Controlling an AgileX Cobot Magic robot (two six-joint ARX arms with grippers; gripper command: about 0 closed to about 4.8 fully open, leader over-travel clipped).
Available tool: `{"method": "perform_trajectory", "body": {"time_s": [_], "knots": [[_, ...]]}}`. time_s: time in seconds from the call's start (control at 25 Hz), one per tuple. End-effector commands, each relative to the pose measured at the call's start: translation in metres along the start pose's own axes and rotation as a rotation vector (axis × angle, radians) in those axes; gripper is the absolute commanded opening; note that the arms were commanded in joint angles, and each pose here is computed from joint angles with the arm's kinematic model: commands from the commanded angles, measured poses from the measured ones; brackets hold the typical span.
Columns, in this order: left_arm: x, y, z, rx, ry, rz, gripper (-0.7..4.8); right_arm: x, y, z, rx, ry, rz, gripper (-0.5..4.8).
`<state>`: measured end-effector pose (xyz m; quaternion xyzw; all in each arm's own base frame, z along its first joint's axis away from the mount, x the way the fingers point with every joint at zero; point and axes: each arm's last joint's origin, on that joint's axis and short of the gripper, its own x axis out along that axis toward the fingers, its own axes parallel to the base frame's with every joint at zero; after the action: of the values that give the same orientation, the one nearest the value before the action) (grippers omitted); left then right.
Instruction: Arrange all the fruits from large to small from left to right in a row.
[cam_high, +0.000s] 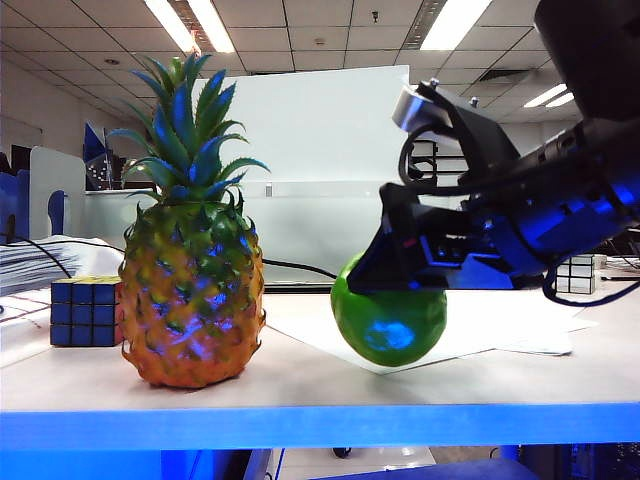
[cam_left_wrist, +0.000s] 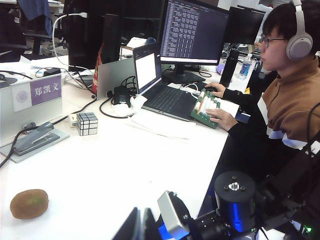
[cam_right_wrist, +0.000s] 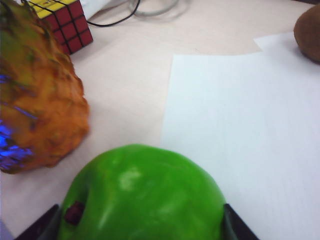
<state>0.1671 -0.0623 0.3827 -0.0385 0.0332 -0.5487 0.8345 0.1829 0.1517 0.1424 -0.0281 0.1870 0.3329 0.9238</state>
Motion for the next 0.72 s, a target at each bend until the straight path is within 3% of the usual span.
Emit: {"method": "perform_trajectory", "body": {"time_s": [0.04,0.52,0.56,0.64,0.72], "knots": [[0.000,-0.001,0.001,-0.001,-0.001,-0.001,0.22,0.001,-0.001,0.004,-0.010,-0.042,-0.037,-0.06],[0.000,-0.001,0.000,-0.013,0.007,0.000,0.22,0.010,-0.003,-0.010,-0.028,0.028,-0.078,-0.03],[0.000,-0.001,0.000,-0.016,0.009,0.000,0.22,0.010,-0.003,-0.009,-0.027,0.020,-0.078,0.27],[0.000,-0.001,0.000,-0.018,0.011,0.000,0.22,0.010,-0.003,-0.007,-0.027,-0.001,-0.076,1.41],[0.000,-0.001,0.000,-0.018,0.011,0.000,0.22,0.010,-0.003,-0.006,-0.026,-0.014,-0.076,1.59]]}}
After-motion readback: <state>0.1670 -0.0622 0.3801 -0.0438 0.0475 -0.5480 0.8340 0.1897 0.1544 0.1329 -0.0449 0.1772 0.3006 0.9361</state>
